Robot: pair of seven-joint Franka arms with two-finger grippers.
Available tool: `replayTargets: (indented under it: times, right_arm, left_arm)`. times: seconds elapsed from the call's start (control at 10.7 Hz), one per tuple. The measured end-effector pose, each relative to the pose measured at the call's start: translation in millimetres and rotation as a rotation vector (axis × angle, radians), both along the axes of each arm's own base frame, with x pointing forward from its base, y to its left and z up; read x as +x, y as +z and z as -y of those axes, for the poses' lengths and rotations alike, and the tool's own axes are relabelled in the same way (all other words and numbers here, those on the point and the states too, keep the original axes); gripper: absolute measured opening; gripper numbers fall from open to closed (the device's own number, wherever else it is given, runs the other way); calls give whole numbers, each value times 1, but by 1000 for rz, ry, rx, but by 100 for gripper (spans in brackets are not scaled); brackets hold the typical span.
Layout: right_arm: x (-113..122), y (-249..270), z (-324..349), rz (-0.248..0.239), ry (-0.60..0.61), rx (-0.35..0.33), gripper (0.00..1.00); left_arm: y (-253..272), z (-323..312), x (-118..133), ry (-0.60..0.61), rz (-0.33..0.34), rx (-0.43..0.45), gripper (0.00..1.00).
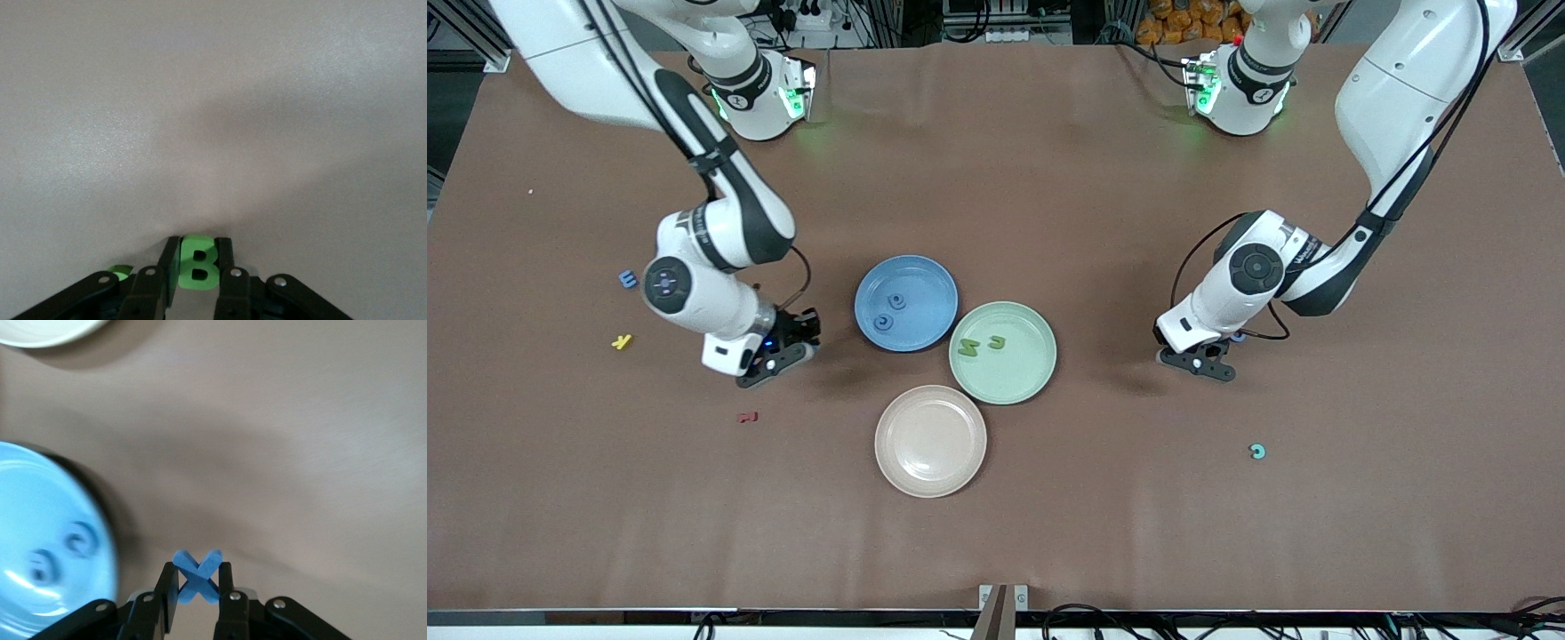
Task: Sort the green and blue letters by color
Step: 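Drop the x on the blue plate while the left gripper drops the B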
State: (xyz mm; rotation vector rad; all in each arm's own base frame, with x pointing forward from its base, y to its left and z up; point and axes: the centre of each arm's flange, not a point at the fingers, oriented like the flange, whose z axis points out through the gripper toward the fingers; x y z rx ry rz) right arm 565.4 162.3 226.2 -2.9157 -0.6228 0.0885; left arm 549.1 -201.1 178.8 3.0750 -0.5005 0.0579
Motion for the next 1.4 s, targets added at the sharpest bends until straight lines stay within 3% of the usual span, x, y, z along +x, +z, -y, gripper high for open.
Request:
replayTargets:
  times: [0.28, 0.56, 0.84, 1.03, 1.22, 1.4]
  right_arm:
    - [-37, 6, -98, -57, -189, -44, 29]
    - [-56, 6, -133, -87, -359, -74, 33]
    - [-50, 4, -121, -94, -430, -93, 74]
    - [-36, -2, -85, -46, -390, -199, 99]
    - [-17, -6, -28, -4, -380, -298, 100]
    - [0, -5, 26, -3, -350, -304, 100]
  left_arm:
    - [5, 9, 0, -11, 13, -16, 27]
    - [28, 48, -2, -18, 34, -80, 27]
    - [54, 112, -10, 66, 36, -158, 27]
    - [73, 170, -23, 157, 42, -207, 27]
    - [83, 230, -38, 209, 35, -257, 27]
    - [74, 267, -46, 250, 33, -266, 31]
